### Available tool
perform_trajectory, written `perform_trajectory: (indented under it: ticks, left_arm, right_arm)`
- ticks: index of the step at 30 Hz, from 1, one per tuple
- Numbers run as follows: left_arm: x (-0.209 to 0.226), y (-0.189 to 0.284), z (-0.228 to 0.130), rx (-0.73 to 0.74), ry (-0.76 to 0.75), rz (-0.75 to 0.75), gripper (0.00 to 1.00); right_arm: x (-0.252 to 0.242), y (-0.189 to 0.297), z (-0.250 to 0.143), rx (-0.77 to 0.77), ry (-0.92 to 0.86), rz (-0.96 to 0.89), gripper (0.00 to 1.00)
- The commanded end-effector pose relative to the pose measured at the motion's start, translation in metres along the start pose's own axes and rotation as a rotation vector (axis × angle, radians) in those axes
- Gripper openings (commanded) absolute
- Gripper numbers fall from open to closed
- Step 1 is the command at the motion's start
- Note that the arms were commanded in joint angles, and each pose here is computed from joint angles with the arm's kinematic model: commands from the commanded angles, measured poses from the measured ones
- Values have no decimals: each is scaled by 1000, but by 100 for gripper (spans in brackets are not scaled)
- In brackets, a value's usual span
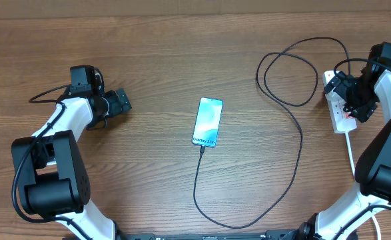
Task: Plug charger to phone and switch on socket
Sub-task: 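Press the power strip switch down with the right gripper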
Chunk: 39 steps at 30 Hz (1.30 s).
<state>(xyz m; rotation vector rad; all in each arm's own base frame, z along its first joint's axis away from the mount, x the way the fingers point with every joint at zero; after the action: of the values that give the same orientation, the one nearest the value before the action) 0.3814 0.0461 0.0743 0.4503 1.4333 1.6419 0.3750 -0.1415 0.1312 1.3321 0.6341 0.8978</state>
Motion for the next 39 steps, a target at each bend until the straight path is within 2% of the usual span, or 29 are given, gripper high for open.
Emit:
perform_trajectory:
  ticks: [1,39]
  left_arm:
    - [22,-24,-24,100,23,82,100]
    - [20,-28,-27,111,15,84,100]
  right_arm:
    - [1,8,2,-25,4,11,100]
    - [1,8,2,-25,5,11,100]
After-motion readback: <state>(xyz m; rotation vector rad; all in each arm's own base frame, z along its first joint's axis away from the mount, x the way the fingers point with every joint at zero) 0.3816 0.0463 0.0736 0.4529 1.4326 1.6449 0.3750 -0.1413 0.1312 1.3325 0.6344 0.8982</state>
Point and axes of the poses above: each gripper's point midway between its finger pads, its own y axis back along the fingers, its own x axis along the line the jaws close on, z = x × y, the point moved 7 cm from there along y, back along the fingers, and after that the axes turned 12 degrees about y, right-handed, at the moved point
